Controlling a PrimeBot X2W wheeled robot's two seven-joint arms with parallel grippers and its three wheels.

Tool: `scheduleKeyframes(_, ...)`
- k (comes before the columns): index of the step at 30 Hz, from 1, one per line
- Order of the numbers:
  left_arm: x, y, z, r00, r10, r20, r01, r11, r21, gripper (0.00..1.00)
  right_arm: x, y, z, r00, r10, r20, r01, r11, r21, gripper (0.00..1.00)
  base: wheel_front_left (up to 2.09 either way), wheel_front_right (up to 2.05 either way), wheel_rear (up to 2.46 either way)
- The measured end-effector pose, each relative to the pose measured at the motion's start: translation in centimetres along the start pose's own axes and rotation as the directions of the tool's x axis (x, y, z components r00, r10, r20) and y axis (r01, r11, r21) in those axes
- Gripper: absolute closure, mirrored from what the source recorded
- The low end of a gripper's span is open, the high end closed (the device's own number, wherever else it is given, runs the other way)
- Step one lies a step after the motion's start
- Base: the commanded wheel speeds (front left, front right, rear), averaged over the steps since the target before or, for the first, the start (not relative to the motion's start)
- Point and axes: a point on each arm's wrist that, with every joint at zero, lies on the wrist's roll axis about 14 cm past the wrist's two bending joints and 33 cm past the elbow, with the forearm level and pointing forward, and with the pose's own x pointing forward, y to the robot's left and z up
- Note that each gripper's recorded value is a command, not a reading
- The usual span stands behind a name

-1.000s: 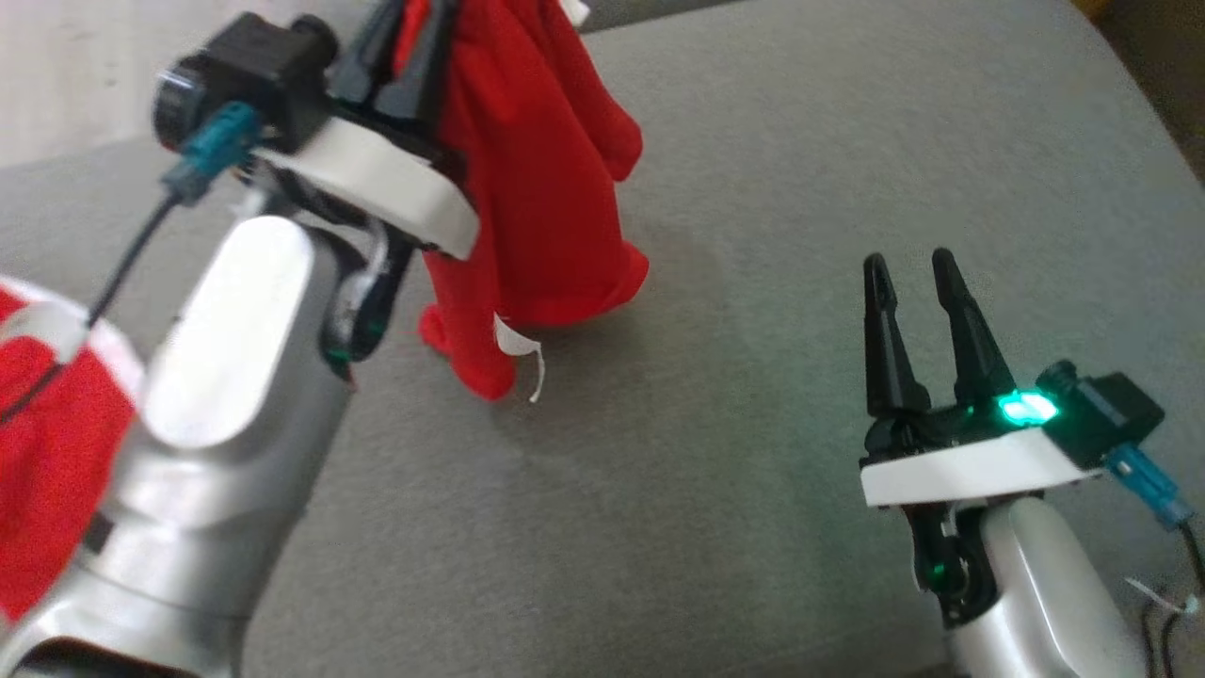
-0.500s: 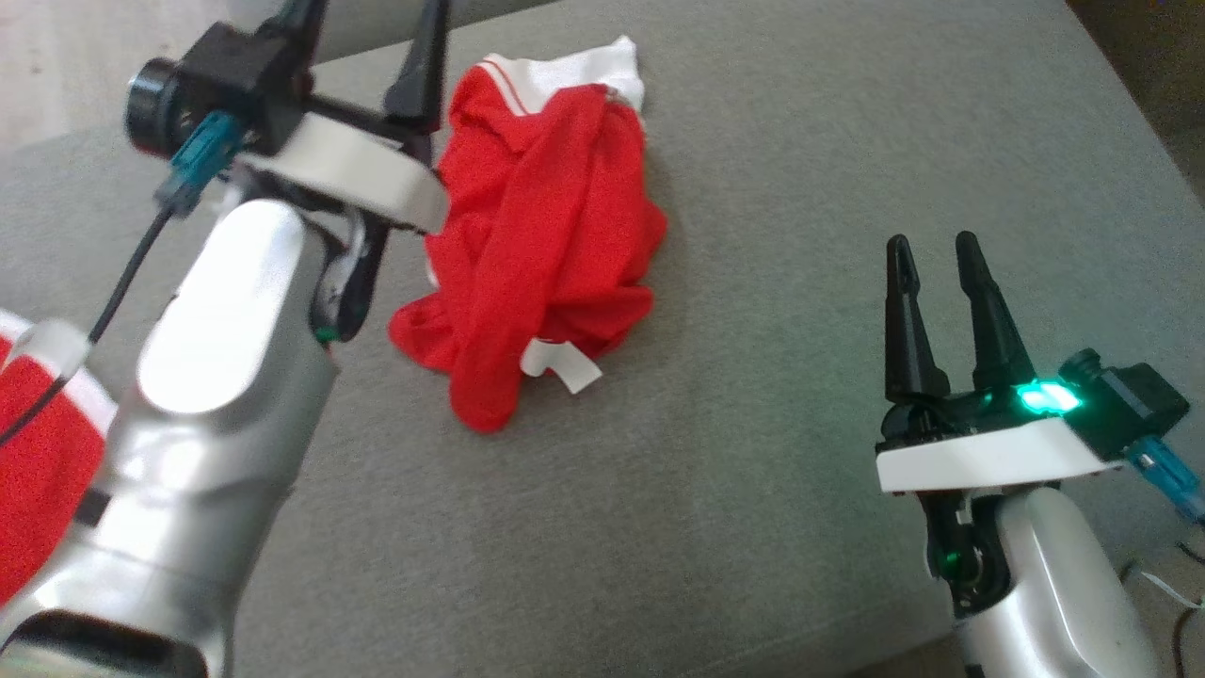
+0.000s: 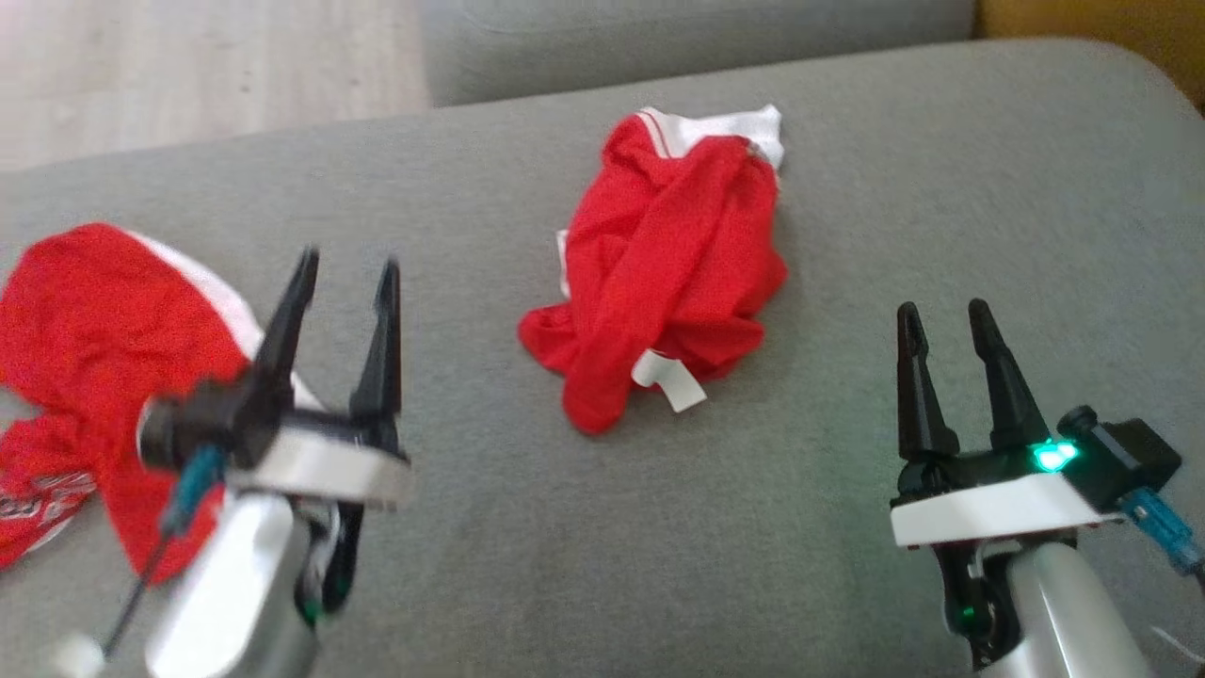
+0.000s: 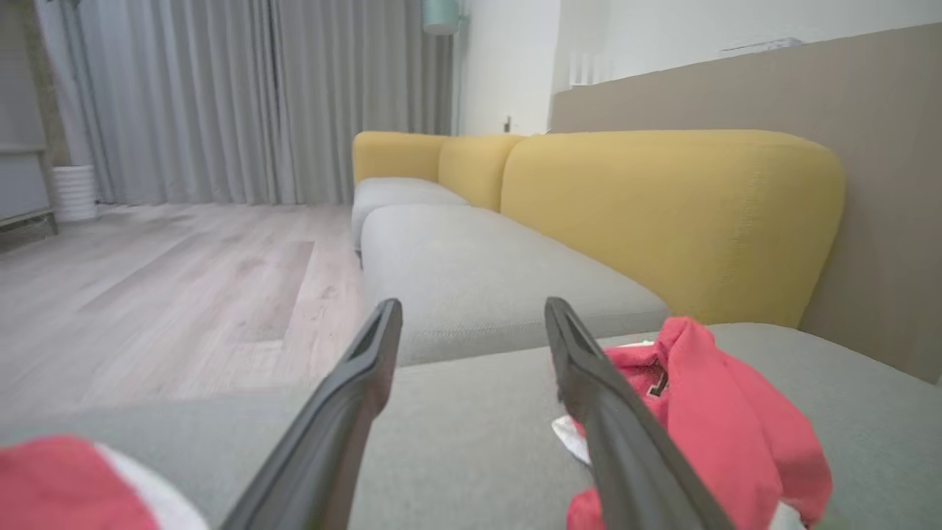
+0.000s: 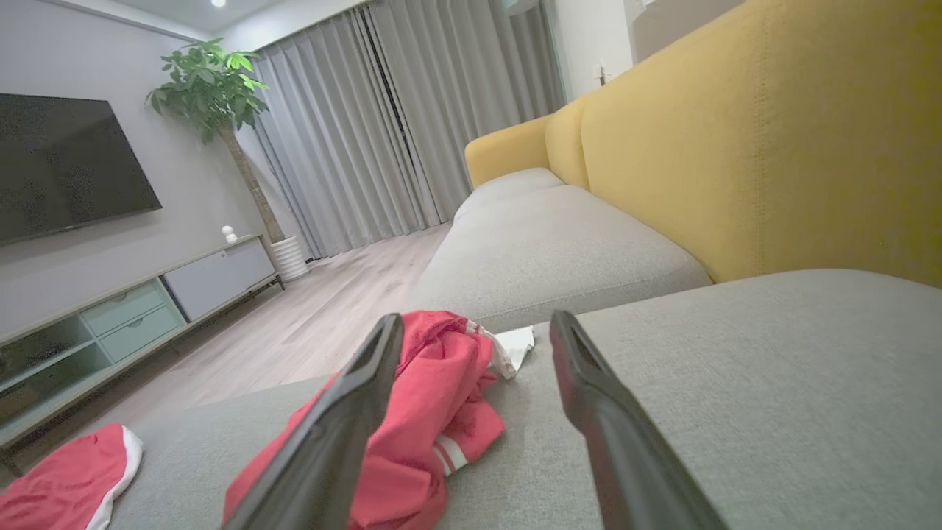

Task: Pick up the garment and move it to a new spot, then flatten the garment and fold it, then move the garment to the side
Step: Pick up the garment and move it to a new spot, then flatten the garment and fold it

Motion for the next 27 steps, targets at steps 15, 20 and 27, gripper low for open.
scheduleKeyframes(15, -7.9, 0.4, -0.9, 0.984, 0.177, 0.004, -0.176, 0.98, -0.097, 0.0, 0.0, 3.0, -2.0, 0.994, 0.095, -0.061, -0.098, 0.994, -0.04, 0.0, 0.0, 0.0, 0.0)
scheduleKeyframes(20, -8.1, 1.2, -1.1, 0.98, 0.199, 0.001, -0.198, 0.975, -0.096, 0.0, 0.4, 6.1, -5.0, 0.971, 0.192, -0.146, -0.198, 0.98, -0.03, 0.0, 0.0, 0.0, 0.0)
scheduleKeyframes(27, -9.3, 2.7, -2.0, 0.966, 0.258, -0.026, -0.259, 0.96, -0.104, 0.0, 1.2, 10.7, -9.7, 0.901, 0.328, -0.284, -0.334, 0.942, 0.028, 0.0, 0.0, 0.0, 0.0)
